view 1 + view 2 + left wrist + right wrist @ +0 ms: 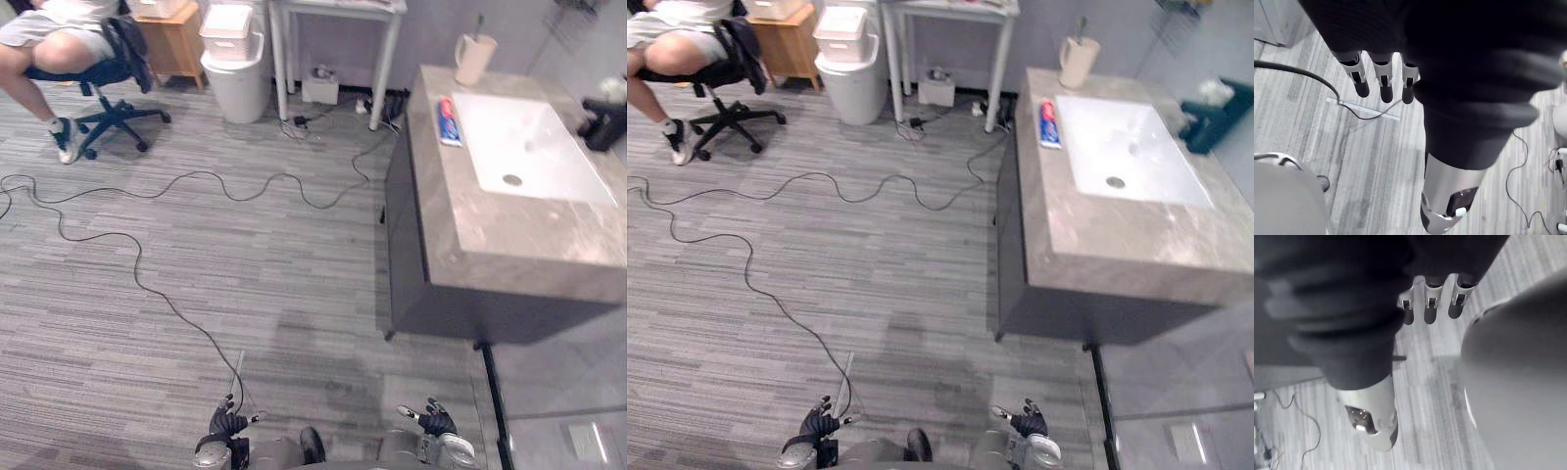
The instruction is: Organize washtable
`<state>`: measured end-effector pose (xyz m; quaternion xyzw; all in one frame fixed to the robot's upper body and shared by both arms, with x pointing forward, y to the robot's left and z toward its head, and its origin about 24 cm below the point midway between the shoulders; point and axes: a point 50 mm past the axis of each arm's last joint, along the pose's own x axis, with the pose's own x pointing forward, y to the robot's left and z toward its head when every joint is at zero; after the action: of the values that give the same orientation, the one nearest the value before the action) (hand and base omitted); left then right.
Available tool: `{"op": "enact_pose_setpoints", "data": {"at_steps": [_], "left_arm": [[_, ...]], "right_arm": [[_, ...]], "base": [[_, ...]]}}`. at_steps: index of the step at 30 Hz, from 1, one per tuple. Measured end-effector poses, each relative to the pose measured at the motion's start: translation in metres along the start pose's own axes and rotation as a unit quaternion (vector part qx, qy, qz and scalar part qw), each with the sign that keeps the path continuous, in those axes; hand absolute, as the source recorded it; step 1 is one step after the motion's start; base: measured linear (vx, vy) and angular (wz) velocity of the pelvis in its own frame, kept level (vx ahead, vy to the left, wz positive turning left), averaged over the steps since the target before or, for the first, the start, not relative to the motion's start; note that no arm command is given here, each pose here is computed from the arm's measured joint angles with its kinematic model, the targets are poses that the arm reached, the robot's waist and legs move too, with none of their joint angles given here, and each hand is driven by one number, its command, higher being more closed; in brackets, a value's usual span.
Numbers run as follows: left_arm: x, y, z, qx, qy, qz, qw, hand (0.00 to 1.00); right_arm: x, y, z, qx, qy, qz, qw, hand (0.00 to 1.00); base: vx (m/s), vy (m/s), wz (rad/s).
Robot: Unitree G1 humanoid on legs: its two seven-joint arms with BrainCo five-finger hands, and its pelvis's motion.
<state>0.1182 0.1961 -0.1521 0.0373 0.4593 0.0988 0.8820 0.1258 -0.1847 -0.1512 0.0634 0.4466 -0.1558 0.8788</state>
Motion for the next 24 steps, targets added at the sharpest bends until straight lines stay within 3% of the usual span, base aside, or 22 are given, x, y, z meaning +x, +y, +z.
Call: {"op": "enact_pose_setpoints", "data": {"at_steps": [7, 11, 18, 24], "left_arm": [[0.002, -0.018, 0.011, -0.013, -0.014, -0.024, 1.0, 0.0], [0.0, -0.028, 0.013, -0.065, -0.016, -0.019, 0.998, 0.0], [0.0, -0.017, 0.021, -0.093, -0.042, 0.003, 0.995, 0.0], [-0.001, -0.017, 0.016, -0.098, -0.037, 0.008, 0.994, 0.0]], "right_arm": [[-0.004, 0.01, 0.0, 0.027, -0.021, 0.007, 0.999, 0.0], [-0.006, 0.005, 0.011, 0.025, -0.052, 0.007, 0.998, 0.0], [-0.007, 0.015, 0.01, 0.039, -0.05, 0.019, 0.998, 0.0], [-0.009, 0.002, -0.005, 0.032, -0.022, 0.001, 0.999, 0.0]], "base": [[0.45, 0.098, 0.68], [0.58, 0.064, 0.33], [0.46, 0.15, -0.93], [0.42, 0.453, -0.95]]}}
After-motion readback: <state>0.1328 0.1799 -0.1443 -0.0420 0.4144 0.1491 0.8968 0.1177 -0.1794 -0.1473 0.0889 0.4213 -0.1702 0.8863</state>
